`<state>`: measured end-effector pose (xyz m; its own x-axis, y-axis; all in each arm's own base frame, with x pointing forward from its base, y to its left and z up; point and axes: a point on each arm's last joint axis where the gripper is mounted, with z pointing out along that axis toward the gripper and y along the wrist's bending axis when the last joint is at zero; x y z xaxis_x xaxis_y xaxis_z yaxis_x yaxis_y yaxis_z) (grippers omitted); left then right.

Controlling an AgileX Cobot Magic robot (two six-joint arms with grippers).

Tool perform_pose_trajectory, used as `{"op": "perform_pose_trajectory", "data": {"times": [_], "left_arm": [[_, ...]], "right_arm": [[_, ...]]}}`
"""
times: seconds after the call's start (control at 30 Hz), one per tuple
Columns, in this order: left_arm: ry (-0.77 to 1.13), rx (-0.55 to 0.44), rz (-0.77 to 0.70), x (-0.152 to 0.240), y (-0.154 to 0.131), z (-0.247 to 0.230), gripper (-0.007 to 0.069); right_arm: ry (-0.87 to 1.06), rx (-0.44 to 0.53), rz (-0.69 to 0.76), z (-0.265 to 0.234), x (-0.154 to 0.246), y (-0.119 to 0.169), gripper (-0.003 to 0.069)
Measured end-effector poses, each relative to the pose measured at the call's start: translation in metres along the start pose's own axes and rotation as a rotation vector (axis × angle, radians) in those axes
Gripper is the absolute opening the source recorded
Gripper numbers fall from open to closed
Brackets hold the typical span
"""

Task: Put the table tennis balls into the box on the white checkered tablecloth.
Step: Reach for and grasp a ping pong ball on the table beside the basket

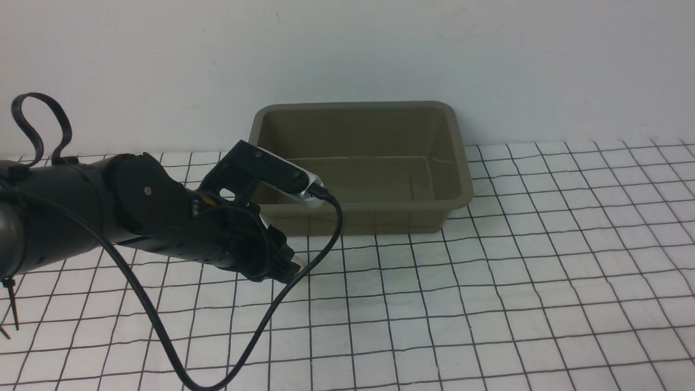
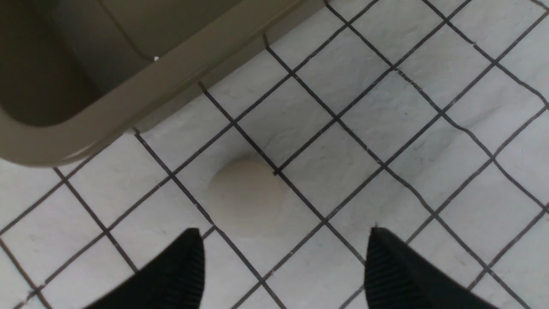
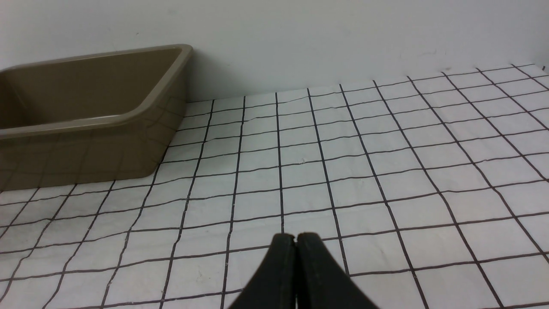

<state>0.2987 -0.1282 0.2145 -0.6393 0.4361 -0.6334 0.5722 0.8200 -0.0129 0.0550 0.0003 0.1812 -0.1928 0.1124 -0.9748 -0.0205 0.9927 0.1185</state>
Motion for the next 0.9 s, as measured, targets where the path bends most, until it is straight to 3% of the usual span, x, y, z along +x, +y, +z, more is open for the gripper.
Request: {"op": "perform_pose_trajectory", "data": {"times": [0.1, 0.2, 0.9], "left_arm": [[0.009, -0.008, -0.005, 0.002, 0.002, 0.009, 0.0582], [0.031, -0.012, -0.019, 0.007, 0.004, 0.023, 0.0619], [0.061, -0.020, -0.061, 0.000, 0.015, 0.073, 0.0629]], "right_arm": [[0.000, 0.000, 0.000, 0.000, 0.000, 0.000, -0.0014], [0.000, 0.000, 0.000, 0.000, 0.000, 0.000, -0.0014], [0.000, 0.000, 0.000, 0.000, 0.000, 0.000, -0.0014]]}}
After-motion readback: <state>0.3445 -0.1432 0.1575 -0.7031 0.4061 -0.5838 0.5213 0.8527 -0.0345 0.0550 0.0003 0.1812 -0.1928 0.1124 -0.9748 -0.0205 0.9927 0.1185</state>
